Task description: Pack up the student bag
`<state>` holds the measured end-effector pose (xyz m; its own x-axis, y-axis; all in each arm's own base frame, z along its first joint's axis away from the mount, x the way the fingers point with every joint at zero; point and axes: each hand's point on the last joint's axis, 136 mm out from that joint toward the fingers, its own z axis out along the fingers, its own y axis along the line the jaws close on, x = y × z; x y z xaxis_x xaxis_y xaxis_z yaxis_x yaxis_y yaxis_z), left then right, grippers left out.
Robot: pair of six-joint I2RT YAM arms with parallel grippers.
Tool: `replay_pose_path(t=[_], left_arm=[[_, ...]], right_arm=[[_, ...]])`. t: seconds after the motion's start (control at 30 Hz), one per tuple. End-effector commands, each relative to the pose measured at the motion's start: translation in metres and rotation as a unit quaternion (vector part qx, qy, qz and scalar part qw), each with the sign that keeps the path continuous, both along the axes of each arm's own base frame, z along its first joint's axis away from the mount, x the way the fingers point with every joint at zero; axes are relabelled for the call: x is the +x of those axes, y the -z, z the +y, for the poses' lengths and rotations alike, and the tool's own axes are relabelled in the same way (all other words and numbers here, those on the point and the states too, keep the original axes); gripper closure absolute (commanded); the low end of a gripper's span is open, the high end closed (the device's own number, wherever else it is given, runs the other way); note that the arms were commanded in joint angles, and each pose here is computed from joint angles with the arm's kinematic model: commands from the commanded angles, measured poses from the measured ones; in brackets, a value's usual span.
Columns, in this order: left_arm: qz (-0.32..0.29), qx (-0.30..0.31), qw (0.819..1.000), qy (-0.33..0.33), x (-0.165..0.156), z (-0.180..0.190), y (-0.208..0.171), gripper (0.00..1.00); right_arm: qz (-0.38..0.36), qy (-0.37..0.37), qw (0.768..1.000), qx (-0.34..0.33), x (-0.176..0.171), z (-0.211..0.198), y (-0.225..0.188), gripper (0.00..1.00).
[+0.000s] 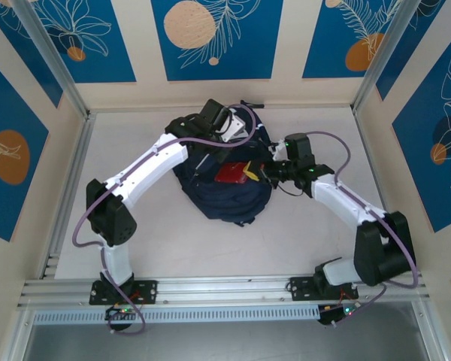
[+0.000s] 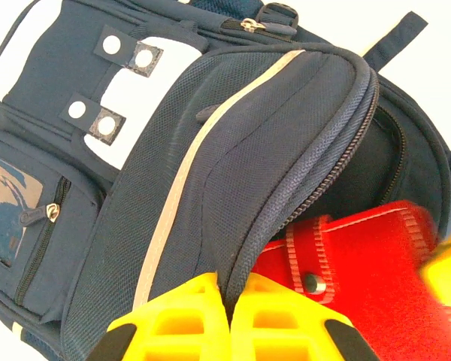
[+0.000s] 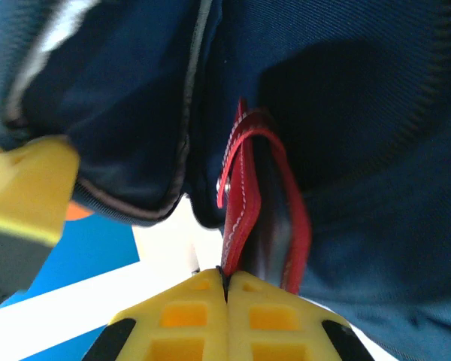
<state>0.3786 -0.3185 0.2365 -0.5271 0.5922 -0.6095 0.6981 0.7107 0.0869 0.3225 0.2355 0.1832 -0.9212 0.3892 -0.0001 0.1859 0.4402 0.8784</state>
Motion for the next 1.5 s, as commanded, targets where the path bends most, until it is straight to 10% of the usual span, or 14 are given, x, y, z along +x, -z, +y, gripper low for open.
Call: replay_pose_path(t=[0.0, 0.23, 0.5, 0.9, 1.47], left_arm=[[-0.061, -0.085, 0.994, -0.007, 0.004, -0.01, -0.062, 0.98], [-0.058, -0.082, 0.995, -0.019, 0.005, -0.007, -0.06, 0.98], [-0.053, -0.07, 0.995, -0.036, 0.008, -0.001, -0.053, 0.98], [-0.043, -0.08, 0.995, -0.034, 0.006, -0.006, -0.051, 0.98], [-0.028, -0.088, 0.995, -0.027, -0.002, -0.006, -0.049, 0.99]], right_arm=[[-0.025, 0.02, 0.999, 0.017, 0.026, 0.021, -0.009, 1.0], [-0.029, 0.015, 0.999, 0.004, 0.057, 0.047, 0.009, 0.99], [-0.033, 0.013, 0.999, -0.024, 0.044, 0.034, 0.005, 0.6], [-0.012, 0.004, 0.995, -0.101, -0.006, 0.037, 0.02, 0.8], [0.005, 0.066, 0.987, -0.146, 0.048, 0.036, 0.037, 0.93]])
